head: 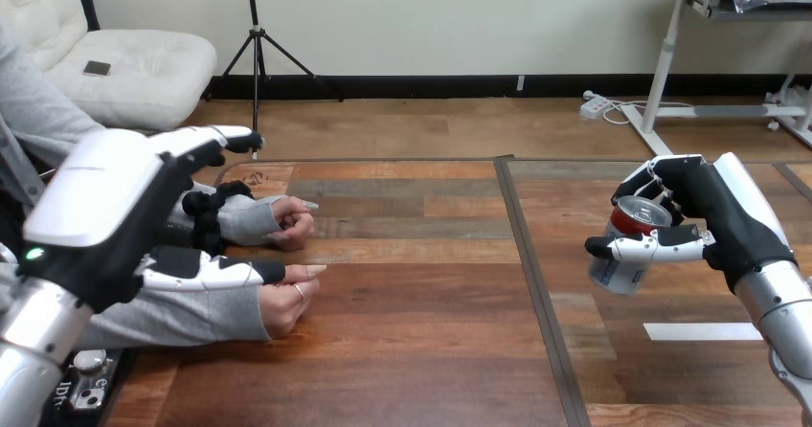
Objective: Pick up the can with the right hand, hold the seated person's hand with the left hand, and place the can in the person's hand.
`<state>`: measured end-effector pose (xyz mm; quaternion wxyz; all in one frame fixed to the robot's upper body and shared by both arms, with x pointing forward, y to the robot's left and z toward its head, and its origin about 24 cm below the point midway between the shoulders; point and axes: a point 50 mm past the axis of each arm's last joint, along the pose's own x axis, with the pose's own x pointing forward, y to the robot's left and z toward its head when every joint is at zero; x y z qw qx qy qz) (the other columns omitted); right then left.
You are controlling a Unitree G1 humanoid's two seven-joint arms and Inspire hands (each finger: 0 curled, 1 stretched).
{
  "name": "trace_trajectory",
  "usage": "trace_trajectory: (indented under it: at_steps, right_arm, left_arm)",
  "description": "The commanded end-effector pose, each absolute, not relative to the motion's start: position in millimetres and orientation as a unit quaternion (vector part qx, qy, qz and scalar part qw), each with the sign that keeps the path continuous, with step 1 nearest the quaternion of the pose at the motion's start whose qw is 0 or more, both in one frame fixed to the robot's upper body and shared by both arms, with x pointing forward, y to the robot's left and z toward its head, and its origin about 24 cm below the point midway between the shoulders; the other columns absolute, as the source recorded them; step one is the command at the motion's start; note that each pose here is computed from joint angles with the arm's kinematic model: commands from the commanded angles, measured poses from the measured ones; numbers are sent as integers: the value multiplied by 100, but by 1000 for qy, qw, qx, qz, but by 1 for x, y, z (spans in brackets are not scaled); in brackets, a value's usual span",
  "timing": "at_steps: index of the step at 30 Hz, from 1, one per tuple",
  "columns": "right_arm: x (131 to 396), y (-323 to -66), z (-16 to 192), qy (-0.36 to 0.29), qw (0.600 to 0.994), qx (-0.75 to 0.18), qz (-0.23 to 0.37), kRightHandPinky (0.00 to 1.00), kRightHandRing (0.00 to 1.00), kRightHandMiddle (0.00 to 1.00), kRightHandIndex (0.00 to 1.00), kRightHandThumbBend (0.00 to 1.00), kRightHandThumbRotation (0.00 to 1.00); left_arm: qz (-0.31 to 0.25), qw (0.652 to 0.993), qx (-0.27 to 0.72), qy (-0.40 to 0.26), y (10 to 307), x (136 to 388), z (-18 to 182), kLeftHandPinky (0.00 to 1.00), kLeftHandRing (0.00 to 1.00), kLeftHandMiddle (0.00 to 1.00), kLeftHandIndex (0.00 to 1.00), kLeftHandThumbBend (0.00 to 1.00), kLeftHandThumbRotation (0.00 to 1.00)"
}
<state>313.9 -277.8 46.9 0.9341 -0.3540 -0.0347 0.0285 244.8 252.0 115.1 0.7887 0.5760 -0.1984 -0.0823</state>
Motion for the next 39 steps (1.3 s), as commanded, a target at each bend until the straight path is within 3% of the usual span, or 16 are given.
trace_trajectory:
  at_steps: [1,19,39]
  right_arm:
    - [327,-274,74,-89,930,-355,22,22,27,36,43,82,0]
    - [327,-274,75,-90,932,-350,24,26,31,39,43,81,0]
    - [327,-274,75,-93,933,-347,24,24,28,37,43,81,0]
  left_arm:
    - [-86,771,591,-221,247,260,123,59,75,79,81,100,48]
    - [-157,741,634,-155,247,278,98,70,82,86,85,100,60]
    - [-195,701,682,-76,254,294,74,74,83,87,86,100,57]
